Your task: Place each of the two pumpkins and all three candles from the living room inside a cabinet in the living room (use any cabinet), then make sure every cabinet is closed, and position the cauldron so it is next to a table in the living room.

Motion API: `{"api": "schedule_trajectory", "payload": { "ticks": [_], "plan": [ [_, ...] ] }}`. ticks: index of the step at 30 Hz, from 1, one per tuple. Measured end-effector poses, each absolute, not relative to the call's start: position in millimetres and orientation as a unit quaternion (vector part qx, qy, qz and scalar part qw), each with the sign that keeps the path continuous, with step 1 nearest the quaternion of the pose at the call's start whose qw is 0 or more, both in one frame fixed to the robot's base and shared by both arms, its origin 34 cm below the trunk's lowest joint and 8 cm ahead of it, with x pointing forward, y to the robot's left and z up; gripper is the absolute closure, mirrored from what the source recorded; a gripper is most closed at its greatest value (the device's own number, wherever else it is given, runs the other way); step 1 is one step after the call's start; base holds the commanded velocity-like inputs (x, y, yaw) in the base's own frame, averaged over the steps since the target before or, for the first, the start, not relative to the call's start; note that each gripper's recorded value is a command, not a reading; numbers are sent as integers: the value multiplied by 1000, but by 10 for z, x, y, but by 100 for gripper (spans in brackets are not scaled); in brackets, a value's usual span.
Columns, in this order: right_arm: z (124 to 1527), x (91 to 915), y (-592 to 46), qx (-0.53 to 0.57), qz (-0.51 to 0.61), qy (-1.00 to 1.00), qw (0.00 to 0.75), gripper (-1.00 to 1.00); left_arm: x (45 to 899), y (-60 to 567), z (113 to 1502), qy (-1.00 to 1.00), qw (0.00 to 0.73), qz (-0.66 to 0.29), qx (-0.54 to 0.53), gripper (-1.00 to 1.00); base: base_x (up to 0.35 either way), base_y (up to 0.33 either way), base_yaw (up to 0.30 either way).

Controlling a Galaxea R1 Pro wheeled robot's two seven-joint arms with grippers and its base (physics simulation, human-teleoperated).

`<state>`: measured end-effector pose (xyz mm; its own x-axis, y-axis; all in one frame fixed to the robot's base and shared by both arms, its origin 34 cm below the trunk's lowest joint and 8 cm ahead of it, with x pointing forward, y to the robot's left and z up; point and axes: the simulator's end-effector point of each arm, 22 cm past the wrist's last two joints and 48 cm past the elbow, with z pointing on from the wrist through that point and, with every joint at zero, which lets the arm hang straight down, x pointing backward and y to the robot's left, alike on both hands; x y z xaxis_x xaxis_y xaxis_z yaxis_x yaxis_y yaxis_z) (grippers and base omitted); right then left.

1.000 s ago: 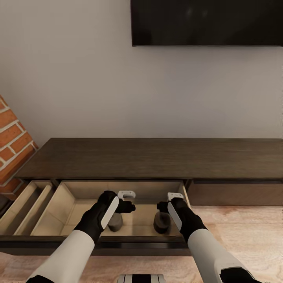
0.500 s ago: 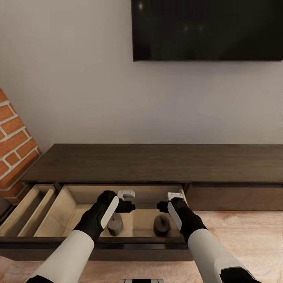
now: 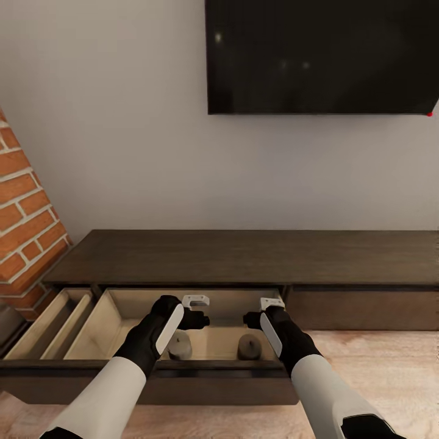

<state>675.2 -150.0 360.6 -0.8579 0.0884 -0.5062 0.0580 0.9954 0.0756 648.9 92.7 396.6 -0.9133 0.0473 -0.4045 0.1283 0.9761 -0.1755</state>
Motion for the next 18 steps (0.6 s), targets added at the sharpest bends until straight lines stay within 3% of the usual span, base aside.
{"api": "schedule_trajectory", "payload": {
  "ticks": [5,18],
  "plan": [
    [3730,6787,-1502,39,29,962,268,-100,6518,931,4083,972,207,-98,46,-100,-189,0,0],
    [4025,6867,-1503,39,29,962,269,-100,6607,937,4390,972,210,-97,46,-100,-18,0,0]
  ]
}}
